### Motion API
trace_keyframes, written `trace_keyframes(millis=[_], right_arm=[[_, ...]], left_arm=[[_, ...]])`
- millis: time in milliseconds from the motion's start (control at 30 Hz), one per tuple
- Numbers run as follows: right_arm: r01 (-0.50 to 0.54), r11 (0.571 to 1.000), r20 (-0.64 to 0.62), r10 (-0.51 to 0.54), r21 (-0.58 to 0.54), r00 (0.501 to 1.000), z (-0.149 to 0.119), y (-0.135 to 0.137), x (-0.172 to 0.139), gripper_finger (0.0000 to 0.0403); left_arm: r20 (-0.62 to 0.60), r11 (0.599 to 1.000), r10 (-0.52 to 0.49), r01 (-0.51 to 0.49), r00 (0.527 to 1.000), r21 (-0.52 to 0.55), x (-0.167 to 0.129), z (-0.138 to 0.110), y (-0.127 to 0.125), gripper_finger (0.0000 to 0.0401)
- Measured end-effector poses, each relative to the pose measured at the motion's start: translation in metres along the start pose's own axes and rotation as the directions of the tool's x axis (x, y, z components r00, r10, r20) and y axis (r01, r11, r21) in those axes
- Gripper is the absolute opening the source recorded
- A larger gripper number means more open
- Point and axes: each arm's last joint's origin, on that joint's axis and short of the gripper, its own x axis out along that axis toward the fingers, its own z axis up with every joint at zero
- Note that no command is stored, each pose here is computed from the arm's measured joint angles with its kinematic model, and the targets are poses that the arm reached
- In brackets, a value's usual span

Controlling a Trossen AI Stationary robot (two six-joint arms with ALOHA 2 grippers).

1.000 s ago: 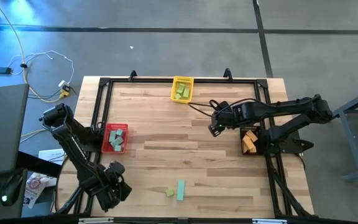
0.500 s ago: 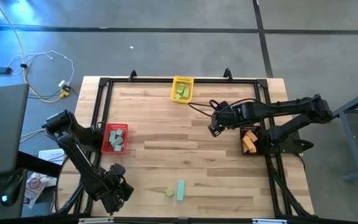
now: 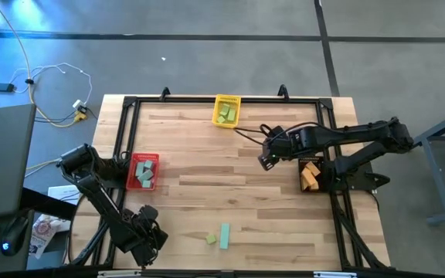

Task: Sort & place blocks by color
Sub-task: Put the green block into the yellow bin

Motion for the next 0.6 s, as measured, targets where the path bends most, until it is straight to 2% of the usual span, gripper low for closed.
trace_keyframes(millis=[167, 400, 600], right_arm=[[-0.008, 1.000, 0.002, 0.008, 0.003, 1.000, 0.0004, 0.0007, 0.0000, 0.0197], [-0.008, 1.000, 0.008, 0.008, 0.004, 1.000, 0.0007, 0.0009, 0.0000, 0.0197], [-0.010, 1.000, 0.009, 0.010, 0.004, 1.000, 0.0009, 0.0010, 0.0000, 0.0197]], left_arm=[[0.013, 0.999, 0.009, -0.010, 1.000, 0.035, 0.0037, -0.0006, -0.0009, 0.0185], [0.061, 0.995, -0.018, 0.012, 0.998, 0.094, 0.0034, 0.0007, -0.0017, 0.0108], [0.090, 0.991, -0.041, 0.029, 0.995, 0.134, 0.0033, 0.0014, -0.0028, 0.0103]])
